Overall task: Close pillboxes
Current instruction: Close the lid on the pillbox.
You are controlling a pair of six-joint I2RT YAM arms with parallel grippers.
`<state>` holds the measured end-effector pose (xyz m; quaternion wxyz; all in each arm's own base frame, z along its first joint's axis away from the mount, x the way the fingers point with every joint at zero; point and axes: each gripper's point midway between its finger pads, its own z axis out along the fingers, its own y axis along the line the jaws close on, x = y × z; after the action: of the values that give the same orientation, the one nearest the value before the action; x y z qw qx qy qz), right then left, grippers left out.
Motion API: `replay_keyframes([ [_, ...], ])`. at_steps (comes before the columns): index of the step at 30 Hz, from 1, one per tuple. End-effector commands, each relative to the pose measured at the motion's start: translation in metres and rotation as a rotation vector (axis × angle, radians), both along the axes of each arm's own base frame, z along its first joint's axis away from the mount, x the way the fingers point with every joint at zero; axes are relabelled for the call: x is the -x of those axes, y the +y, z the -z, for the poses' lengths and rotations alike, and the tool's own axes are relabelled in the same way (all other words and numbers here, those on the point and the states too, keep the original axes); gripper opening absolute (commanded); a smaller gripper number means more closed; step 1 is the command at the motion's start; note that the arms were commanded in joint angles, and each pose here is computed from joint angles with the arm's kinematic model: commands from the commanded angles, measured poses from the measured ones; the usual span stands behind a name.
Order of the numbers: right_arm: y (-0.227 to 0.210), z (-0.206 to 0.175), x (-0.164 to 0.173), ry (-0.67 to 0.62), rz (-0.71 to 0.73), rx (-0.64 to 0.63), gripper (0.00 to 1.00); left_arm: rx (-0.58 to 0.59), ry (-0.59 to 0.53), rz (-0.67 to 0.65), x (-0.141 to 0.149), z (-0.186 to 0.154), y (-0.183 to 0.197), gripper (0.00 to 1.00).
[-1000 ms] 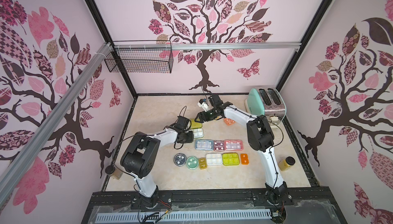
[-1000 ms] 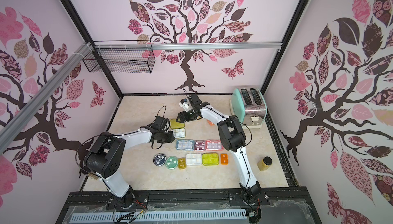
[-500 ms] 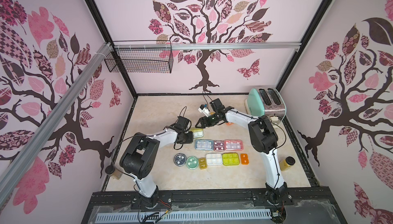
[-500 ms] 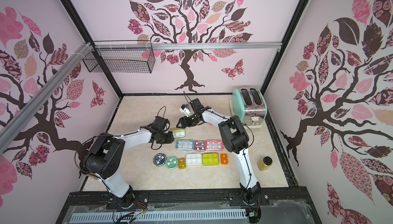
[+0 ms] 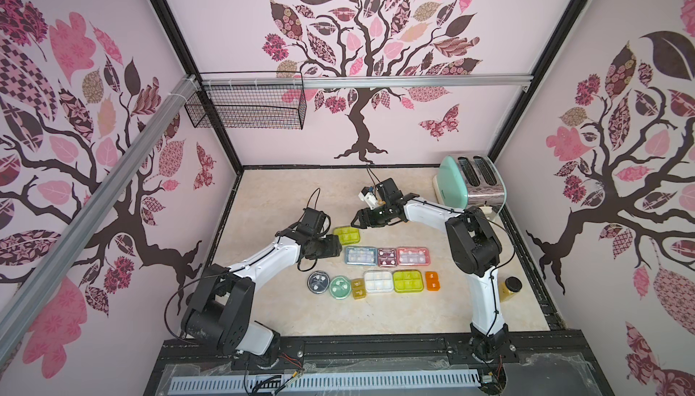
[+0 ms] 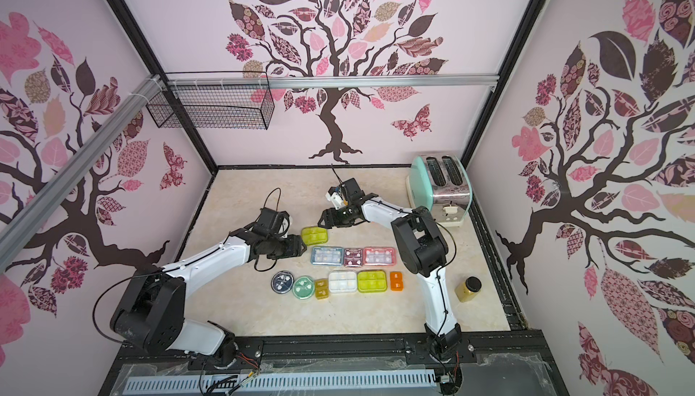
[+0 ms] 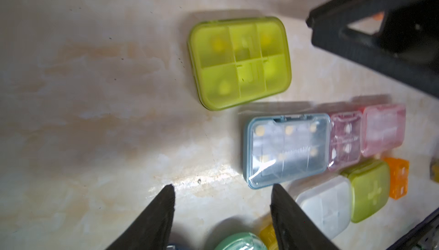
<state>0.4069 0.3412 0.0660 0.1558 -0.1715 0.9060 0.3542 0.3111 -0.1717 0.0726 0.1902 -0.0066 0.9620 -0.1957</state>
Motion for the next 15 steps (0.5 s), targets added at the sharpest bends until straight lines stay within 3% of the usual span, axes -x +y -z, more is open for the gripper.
replay_keyframes([
  [1,-0.001,-0.008,-0.003,-0.008,0.051,0.003,0.67,0.037,-0.04,-0.014,-0.025,-0.008,-0.003,0.72],
  [7,0.007,0.003,0.004,0.011,0.042,0.017,0.65,0.0,-0.04,-0.031,-0.051,0.005,-0.003,0.73],
  [11,0.01,0.006,0.009,0.014,0.033,0.022,0.63,-0.021,-0.021,-0.039,-0.057,0.018,-0.002,0.63],
  [15,0.009,0.011,0.012,0.023,0.03,0.032,0.61,-0.042,0.002,-0.045,-0.059,0.03,0.0,0.59],
])
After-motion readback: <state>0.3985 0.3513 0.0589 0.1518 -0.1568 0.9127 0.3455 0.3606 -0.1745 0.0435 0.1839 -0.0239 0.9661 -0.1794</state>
